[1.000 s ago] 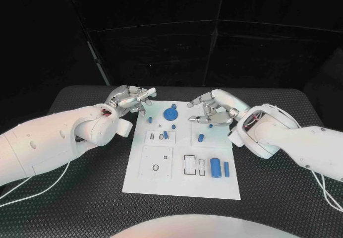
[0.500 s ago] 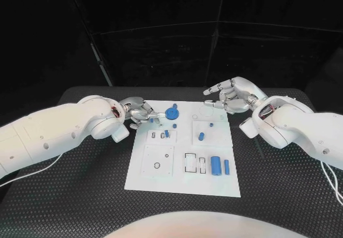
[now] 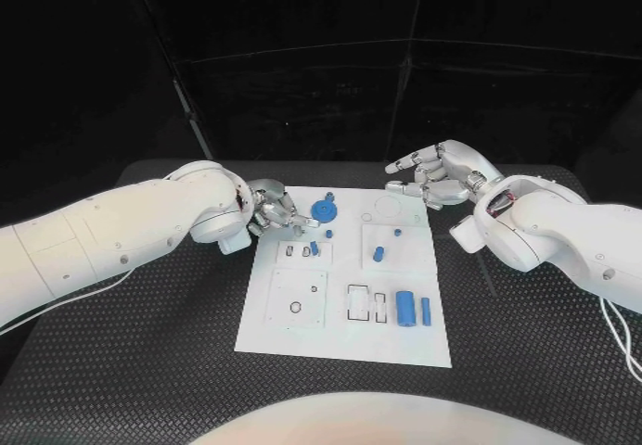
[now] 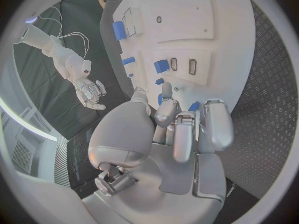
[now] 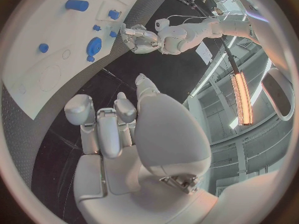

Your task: Assemble the parts on the task board

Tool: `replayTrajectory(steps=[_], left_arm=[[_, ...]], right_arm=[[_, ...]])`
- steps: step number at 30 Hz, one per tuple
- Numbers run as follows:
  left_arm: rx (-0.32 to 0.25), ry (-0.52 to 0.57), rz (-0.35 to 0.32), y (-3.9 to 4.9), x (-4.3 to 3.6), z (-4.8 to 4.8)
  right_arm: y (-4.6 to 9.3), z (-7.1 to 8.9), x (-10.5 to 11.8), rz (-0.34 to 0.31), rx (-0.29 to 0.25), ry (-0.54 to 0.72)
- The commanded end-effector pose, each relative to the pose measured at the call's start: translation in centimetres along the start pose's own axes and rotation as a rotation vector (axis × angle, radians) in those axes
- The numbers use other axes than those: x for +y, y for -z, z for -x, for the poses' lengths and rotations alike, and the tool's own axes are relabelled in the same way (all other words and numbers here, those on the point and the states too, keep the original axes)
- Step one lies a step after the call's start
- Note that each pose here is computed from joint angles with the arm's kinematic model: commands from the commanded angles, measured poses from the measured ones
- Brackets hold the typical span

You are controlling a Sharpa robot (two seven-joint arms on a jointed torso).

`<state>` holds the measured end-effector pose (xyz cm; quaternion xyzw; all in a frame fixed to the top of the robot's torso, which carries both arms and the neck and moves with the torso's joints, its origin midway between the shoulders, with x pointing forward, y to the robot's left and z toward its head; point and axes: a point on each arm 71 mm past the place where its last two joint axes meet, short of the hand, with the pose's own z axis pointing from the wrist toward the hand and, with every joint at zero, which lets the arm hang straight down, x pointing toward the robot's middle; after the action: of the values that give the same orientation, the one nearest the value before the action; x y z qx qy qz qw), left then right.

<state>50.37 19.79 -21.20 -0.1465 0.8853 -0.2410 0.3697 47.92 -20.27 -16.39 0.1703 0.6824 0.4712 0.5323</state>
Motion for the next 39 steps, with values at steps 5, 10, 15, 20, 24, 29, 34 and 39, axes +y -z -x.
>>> replayTrajectory(steps=[5, 10, 15, 20, 24, 29, 34, 39], left_arm=[[0.026, -0.123, 0.048, -0.60, -0.67, -0.30], [0.039, -0.152, 0.052, -0.96, -1.18, -0.50], [0.055, -0.180, 0.060, -1.28, -1.52, -0.69], [0.066, -0.196, 0.065, -1.43, -1.69, -0.76], [0.077, -0.205, 0.066, -1.51, -1.83, -0.88], [0.082, -0.209, 0.066, -1.70, -2.06, -0.98], [0.085, -0.211, 0.066, -1.92, -2.26, -1.05], [0.089, -0.213, 0.063, -2.09, -2.55, -1.20]], right_arm=[[-0.3, -0.2, 0.1, -0.001, 0.016, 0.009], [-0.4, -0.2, 0.0, -0.005, 0.018, 0.020], [-0.5, -0.2, -0.1, -0.009, 0.018, 0.026], [-0.6, -0.2, -0.1, -0.011, 0.019, 0.030], [-0.7, -0.4, 0.0, -0.007, 0.022, 0.036], [-0.8, -0.5, 0.1, -0.002, 0.023, 0.041], [-0.9, -0.6, 0.2, 0.003, 0.026, 0.043], [-1.0, -0.7, 0.2, 0.005, 0.027, 0.044]])
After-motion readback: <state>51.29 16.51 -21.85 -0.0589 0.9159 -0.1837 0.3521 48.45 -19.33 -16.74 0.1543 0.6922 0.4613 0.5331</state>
